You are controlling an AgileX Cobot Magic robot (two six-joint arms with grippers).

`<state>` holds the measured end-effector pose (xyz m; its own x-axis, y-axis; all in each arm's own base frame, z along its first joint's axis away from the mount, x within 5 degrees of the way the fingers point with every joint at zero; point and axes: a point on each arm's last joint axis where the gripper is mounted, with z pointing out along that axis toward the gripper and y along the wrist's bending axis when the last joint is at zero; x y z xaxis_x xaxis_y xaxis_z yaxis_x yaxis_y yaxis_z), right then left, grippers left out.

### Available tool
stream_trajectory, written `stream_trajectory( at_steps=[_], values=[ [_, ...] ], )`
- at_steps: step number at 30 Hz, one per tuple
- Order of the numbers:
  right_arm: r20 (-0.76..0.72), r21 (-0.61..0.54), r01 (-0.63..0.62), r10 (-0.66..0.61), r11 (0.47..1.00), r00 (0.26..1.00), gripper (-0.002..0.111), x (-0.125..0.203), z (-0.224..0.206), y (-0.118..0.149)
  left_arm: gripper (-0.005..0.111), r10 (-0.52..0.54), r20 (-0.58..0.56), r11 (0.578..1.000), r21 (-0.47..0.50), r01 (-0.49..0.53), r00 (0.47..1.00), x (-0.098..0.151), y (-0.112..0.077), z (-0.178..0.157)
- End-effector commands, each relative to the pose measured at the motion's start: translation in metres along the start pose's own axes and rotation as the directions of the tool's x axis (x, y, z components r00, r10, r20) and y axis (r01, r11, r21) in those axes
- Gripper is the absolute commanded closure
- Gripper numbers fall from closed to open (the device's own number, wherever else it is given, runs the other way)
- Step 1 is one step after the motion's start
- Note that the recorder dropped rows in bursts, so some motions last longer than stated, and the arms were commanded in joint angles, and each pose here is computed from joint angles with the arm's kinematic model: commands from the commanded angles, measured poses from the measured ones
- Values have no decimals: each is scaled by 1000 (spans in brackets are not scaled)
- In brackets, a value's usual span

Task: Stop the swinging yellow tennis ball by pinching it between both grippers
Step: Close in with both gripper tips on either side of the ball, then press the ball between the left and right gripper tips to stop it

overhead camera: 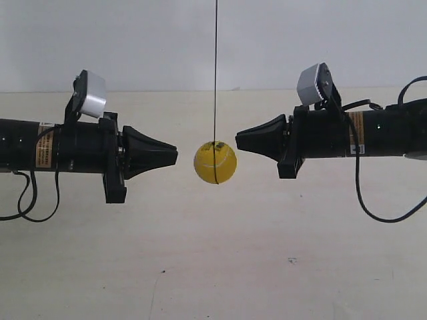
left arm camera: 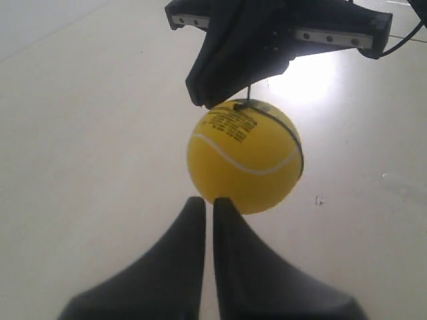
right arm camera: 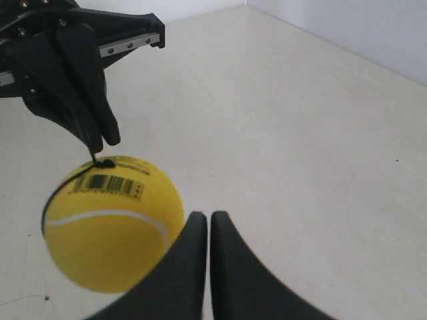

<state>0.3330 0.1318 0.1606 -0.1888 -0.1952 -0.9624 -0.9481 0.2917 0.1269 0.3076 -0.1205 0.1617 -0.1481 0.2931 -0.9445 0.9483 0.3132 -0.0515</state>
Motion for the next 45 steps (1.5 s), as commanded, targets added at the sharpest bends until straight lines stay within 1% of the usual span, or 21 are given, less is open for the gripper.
stream_trajectory(
  at_steps=[1, 9, 14, 20, 22, 27, 31, 34, 45],
  values=[
    [1, -15, 2, -2, 1000, 1000, 108, -1, 0, 1, 102, -2, 22, 1000, 27, 1, 1000, -3, -2, 2],
    [-3, -4, 14, -14, 1000, 1000, 108, -2, 1, -1, 102, -11, 48, 1000, 0, 11, 999, -5, 0, 2],
    [-37, 45, 16, -14, 999, 999, 108, 1, 1, -6, 102, -5, 51, 1000, -16, 6, 999, -5, 2, 2],
    [-33, 40, 16, -15, 999, 999, 108, 1, 1, -5, 102, -1, 38, 1000, -30, 2, 999, -4, 3, 2],
    [-33, 38, 13, -12, 999, 999, 108, 1, 1, -5, 102, 1, 30, 1000, -27, 0, 1000, -4, 1, 5],
    [-53, 20, 26, -25, 999, 998, 108, 1, 11, 2, 102, 2, 21, 1000, 15, -3, 1000, -1, -5, 22],
    [-84, 26, 40, -38, 999, 996, 108, 2, 17, 4, 102, -9, 14, 999, 33, 8, 1000, 4, -1, 32],
    [-84, 28, 39, -37, 999, 996, 108, 3, 16, 4, 102, -29, 12, 999, 37, 29, 1000, 6, 1, 34],
    [-84, 28, 39, -37, 999, 996, 108, 3, 16, 4, 102, -28, 23, 998, 48, 27, 999, 5, 0, 34]
  ],
)
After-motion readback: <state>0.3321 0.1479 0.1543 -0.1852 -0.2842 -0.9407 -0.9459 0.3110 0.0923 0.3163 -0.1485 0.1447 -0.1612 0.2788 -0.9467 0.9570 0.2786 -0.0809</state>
